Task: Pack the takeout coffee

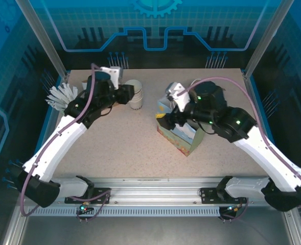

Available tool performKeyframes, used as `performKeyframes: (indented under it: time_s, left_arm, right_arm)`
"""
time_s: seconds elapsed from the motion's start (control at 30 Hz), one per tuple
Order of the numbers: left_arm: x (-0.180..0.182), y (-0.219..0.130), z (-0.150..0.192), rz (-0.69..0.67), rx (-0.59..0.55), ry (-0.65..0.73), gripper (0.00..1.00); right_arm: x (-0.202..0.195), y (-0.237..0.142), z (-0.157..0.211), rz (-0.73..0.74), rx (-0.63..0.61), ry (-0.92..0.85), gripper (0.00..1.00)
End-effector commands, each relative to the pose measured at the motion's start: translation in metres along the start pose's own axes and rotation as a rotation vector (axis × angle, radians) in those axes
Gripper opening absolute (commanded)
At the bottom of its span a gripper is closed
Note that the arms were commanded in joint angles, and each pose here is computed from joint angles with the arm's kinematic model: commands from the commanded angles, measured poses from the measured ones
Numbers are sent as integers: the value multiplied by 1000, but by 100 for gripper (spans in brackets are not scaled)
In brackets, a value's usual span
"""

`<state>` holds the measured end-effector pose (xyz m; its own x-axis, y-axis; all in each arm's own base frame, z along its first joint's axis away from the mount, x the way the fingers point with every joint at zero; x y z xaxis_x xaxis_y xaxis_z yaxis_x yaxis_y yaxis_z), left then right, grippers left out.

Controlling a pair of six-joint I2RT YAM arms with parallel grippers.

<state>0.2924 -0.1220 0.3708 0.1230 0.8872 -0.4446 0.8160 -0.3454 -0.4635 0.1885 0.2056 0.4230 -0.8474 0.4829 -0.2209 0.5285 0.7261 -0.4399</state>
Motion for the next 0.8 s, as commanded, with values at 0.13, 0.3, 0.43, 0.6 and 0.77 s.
performKeyframes:
  time_s: [0.13,0.3,0.43,0.6,0.77]
  left_arm:
    - [71,19,1,-213,-45,-214,60]
    - [128,66,-3,-394,-1,-293,63]
    - [159,115,-6,-521,93,-265,66]
    - [194,167,-4,-636,186,-226,70]
    - [226,207,8,-692,271,-230,72]
  right_arm:
    - [-1,18,-14,17,2,-41,90]
    - [-2,15,-16,25,-7,-47,90]
    - [-2,7,-14,46,-7,-51,90]
    - [-2,0,-9,75,7,-61,91]
    - [-4,0,-4,95,28,-65,91]
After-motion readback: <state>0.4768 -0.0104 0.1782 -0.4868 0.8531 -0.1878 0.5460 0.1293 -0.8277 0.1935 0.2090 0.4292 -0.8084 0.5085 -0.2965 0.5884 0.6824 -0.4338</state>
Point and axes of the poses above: each hand's point on the last joint's axis, 136 mm out from that joint toward the fingers, its own y axis out along the fingers, its own x axis along the line the jaws close on, z = x × y, the point moved 9 cm from there along -y, back along the fingers, and after that the axes turned 10 degrees about -y, right-handed, at the moved point
